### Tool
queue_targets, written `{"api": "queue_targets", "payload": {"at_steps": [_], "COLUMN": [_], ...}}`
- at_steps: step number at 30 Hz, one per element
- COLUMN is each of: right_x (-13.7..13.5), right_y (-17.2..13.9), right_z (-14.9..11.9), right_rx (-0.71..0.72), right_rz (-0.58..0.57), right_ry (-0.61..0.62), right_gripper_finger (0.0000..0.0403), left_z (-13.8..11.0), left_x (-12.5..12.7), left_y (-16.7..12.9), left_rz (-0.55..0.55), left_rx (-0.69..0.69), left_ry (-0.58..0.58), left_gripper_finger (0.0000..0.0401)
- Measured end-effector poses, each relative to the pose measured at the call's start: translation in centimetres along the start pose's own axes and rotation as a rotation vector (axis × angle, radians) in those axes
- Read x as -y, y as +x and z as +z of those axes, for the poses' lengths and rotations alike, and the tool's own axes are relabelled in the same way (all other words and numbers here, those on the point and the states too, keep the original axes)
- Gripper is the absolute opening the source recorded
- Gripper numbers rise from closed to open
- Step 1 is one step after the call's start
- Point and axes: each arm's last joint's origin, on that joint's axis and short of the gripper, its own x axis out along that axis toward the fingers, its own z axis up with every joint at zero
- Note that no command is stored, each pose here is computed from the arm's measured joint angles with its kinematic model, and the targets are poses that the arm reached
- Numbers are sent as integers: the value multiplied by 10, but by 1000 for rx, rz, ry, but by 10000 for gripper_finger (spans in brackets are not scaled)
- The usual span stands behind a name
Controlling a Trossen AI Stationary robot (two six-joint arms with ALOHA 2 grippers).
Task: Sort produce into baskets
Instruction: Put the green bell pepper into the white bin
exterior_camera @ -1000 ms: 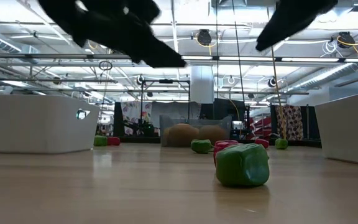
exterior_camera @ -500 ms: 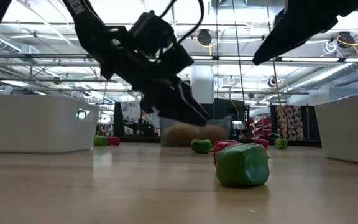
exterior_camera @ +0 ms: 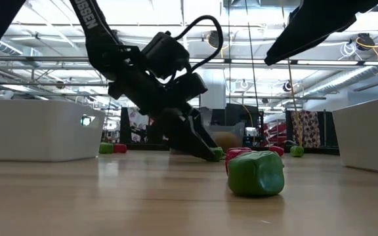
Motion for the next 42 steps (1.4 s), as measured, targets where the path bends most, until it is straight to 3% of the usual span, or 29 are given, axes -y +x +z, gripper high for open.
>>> {"api": "queue_targets", "payload": {"at_steps": [7, 21, 35, 42], "right_x": [0, 0, 0, 0], "right_y": [0, 0, 0, 0], "right_z": [0, 0, 1, 1], "right_rx": [1, 4, 4, 4], "right_rz": [-2, -1, 0, 0], "right_ry": [-4, 0, -12, -11], "right_gripper_finger": [279, 279, 279, 279], "left_z": [0, 0, -2, -3], "left_x": [-2, -2, -1, -2], "left_y": [0, 0, 0, 0], "left_rz": [6, 2, -3, -4], "left_rx": [7, 7, -7, -19], "left_ry": [-4, -30, -33, -36], "left_gripper_finger": [306, 205, 184, 130]}}
